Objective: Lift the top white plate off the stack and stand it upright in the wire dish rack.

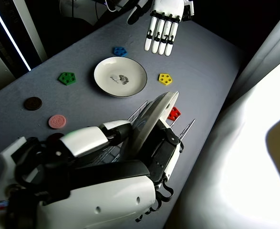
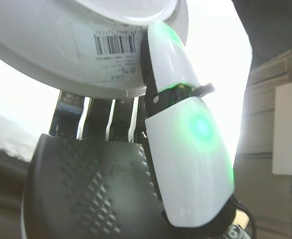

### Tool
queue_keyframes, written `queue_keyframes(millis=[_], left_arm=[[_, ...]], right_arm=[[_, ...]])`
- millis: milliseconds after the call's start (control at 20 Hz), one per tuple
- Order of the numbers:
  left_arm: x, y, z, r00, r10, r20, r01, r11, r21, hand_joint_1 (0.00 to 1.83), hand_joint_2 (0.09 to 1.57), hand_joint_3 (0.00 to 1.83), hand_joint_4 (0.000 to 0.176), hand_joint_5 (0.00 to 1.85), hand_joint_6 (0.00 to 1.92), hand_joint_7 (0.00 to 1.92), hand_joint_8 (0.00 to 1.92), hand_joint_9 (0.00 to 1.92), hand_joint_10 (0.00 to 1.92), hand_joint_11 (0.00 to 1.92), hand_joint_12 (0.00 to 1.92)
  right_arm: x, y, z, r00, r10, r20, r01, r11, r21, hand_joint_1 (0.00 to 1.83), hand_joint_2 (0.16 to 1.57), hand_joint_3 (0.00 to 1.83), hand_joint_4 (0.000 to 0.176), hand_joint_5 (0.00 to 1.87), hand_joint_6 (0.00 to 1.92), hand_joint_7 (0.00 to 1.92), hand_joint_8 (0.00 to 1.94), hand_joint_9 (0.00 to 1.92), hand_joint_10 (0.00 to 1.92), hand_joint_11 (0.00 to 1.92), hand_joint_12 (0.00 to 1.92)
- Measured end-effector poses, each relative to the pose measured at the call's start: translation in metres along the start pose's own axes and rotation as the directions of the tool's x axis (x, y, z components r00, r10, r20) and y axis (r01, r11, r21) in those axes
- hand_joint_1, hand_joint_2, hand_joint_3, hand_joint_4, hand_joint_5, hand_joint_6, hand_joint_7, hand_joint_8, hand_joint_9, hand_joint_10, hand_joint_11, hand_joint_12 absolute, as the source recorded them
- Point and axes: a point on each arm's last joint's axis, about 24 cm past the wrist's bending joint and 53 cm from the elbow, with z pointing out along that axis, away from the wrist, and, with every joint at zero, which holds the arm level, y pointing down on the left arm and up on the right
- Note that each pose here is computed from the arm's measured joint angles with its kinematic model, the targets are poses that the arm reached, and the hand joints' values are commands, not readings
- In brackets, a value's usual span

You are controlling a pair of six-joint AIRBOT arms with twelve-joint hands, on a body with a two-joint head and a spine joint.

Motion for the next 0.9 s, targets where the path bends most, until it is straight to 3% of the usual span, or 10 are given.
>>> queue_keyframes(millis=[900], left_arm=[[0.002, -0.001, 0.000, 0.9999, 0.004, -0.009, -0.004, 1.0000, 0.003, 0.24, 0.97, 0.00, 0.000, 0.07, 0.00, 0.07, 0.00, 0.07, 0.00, 0.10, 0.02]], right_arm=[[-0.025, -0.034, -0.004, 0.998, 0.036, 0.051, -0.039, 0.998, 0.050, 1.48, 1.15, 0.00, 0.000, 0.78, 1.22, 0.83, 0.89, 0.94, 1.01, 0.73, 1.65]])
